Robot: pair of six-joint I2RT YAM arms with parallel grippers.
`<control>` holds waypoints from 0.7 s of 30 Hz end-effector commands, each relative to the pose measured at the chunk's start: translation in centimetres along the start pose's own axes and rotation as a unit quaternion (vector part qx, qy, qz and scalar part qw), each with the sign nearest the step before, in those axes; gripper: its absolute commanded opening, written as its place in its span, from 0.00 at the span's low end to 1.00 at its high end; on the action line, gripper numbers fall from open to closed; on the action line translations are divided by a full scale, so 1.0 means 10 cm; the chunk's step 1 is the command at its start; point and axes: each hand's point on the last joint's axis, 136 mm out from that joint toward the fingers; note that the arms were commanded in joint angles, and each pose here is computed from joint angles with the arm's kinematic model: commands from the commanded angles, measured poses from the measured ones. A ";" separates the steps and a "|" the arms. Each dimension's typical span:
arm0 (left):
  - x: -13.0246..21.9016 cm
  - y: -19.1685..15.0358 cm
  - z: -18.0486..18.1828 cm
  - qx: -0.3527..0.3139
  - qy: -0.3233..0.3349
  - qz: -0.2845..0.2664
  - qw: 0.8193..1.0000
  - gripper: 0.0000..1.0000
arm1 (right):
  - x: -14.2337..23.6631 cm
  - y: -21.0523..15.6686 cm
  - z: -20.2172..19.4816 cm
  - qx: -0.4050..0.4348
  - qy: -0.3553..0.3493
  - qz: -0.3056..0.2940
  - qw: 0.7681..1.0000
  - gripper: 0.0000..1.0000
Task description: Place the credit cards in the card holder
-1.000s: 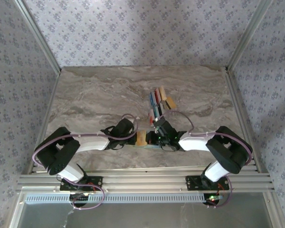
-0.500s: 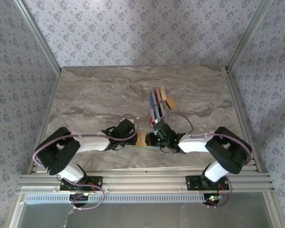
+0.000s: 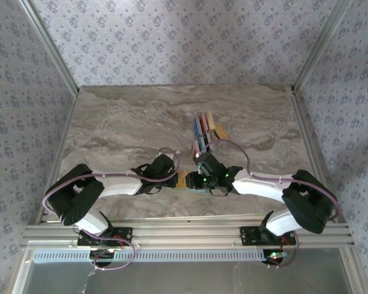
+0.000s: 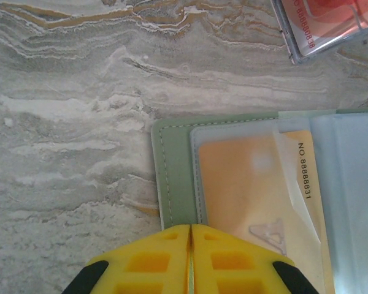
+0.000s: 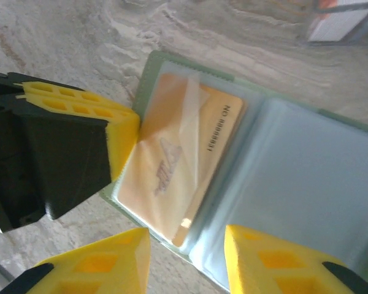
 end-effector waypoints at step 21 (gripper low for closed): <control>-0.05 -0.26 -0.03 -0.006 -0.013 0.041 0.999 0.11 | -0.25 0.29 -0.60 0.039 -0.181 -0.031 0.982 0.38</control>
Point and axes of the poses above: each hand's point on the last joint's axis, 136 mm out from that joint toward the fingers, its own x axis back along the fingers, its own z axis along the line the jaws close on, y = z × x, and after that the axes turned 15 degrees about -x, right-handed
